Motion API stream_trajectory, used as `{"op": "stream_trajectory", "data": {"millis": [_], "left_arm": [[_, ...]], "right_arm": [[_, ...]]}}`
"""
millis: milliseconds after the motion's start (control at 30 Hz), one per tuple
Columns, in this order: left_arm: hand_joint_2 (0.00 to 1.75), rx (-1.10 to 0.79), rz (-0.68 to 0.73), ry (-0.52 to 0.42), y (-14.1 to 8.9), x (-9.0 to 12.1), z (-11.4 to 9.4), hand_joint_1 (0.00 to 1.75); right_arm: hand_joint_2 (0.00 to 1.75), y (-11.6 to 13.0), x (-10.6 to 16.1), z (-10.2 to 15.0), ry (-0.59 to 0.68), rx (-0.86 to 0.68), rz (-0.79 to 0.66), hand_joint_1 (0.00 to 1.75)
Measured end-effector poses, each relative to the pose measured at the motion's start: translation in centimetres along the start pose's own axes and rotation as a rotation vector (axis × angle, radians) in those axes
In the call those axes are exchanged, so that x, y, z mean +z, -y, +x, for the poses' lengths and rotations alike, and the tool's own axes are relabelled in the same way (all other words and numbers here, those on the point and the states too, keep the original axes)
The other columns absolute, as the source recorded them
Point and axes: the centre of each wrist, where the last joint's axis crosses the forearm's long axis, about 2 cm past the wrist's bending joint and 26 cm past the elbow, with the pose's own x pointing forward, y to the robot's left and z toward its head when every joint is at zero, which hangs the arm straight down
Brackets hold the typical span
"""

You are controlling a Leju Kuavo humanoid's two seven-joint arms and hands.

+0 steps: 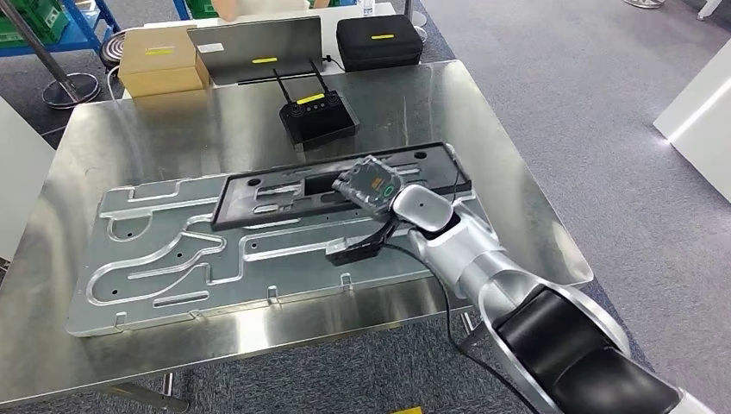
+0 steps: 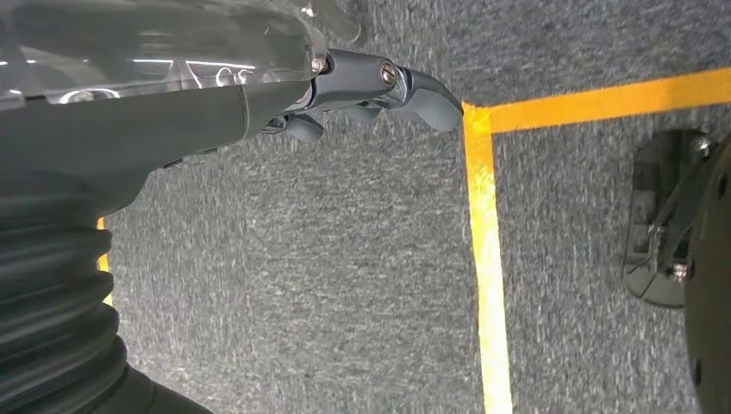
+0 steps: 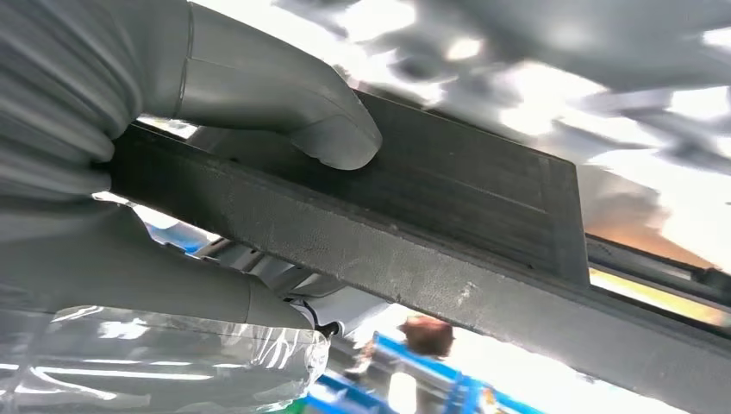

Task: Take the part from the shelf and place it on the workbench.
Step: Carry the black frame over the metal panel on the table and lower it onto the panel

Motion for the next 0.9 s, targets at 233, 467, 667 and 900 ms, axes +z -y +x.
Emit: {"op": "stream_trajectory", "data": {"millis": [233,467,667,900], "left_arm": [[1.75,-0.015,0.028,0.023,-0.2,-0.1,0.2,0.00],[1.75,-0.026,0.051,0.036,-0.2,-0.2,0.3,0.00],[1.75,-0.015,0.064,0.040,-0.2,-0.2,0.3,0.00],[1.75,-0.003,0.080,0.034,-0.2,-0.2,0.3,0.00]], "right_arm": [[1.75,0.3,-2.1,6.6,0.124,-0.194,-0.098,1.75],[1.75,0.3,-2.7,9.8,0.180,-0.302,-0.124,1.75],[0.87,0.7,-3.2,10.8,0.179,-0.345,-0.114,0.87],[0.00,0.6,-3.2,11.2,0.164,-0.381,-0.075,0.00]]}}
